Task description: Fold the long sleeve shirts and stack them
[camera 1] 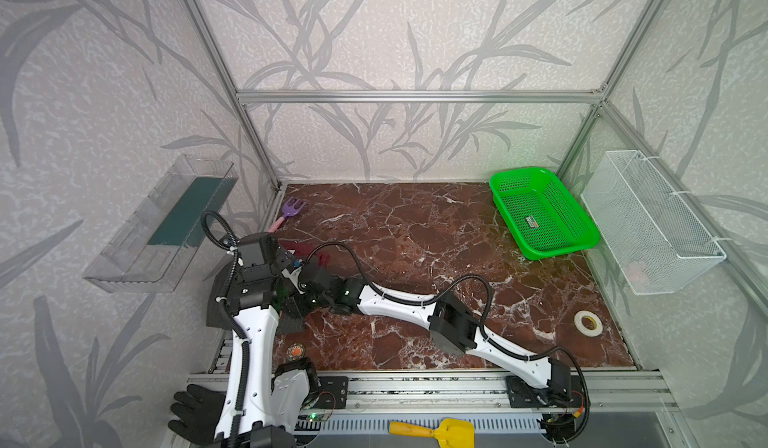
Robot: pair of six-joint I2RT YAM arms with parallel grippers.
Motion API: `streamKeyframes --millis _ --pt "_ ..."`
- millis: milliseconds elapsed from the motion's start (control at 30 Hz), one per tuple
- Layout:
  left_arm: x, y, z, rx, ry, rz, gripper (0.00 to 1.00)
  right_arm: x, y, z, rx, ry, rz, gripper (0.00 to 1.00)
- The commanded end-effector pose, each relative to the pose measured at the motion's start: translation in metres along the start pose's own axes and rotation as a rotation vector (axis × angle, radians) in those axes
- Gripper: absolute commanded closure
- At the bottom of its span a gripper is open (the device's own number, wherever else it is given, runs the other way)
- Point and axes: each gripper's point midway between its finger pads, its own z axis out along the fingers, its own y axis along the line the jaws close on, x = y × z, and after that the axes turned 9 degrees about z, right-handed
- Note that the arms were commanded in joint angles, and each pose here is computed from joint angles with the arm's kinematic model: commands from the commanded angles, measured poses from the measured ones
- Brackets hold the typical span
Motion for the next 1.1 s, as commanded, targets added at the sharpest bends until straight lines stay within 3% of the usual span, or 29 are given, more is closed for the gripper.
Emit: streamKeyframes --millis 0,200,367,467,667,733,900,933,1067 --pt "-0.001 -0.013 -0.003 0.036 -0.032 0.061 0.15 -0.07 0.037 -0.053 -0.054 -0.162 -0.06 0.34" --pt "0.002 -0.038 -0.004 0.126 -0.056 0.114 0.01 -0.102 0.022 -0.106 -0.003 -0.235 -0.087 0.25" --pt "0.006 -0.066 -0.003 0.244 -0.083 0.155 0.01 -0.123 -0.005 -0.168 0.053 -0.333 -0.102 0.22" --pt "0.008 -0.088 0.001 0.323 -0.107 0.203 0.01 -0.133 -0.028 -0.221 0.146 -0.418 -0.15 0.19" --pt "0.028 -0.107 0.027 0.345 -0.193 0.376 0.01 -0.134 -0.096 -0.352 0.374 -0.541 -0.2 0.14" --pt "0.033 -0.101 0.036 0.313 -0.223 0.372 0.01 -0.125 -0.127 -0.395 0.518 -0.577 -0.191 0.07" --pt "0.05 -0.091 0.061 0.252 -0.193 0.432 0.01 -0.081 -0.203 -0.503 0.816 -0.613 -0.073 0.05" --pt "0.052 -0.088 0.065 0.238 -0.204 0.408 0.01 -0.072 -0.213 -0.52 0.865 -0.639 -0.061 0.01" --pt "0.056 -0.088 0.075 0.241 -0.264 0.392 0.01 -0.04 -0.244 -0.563 1.055 -0.838 -0.109 0.01"
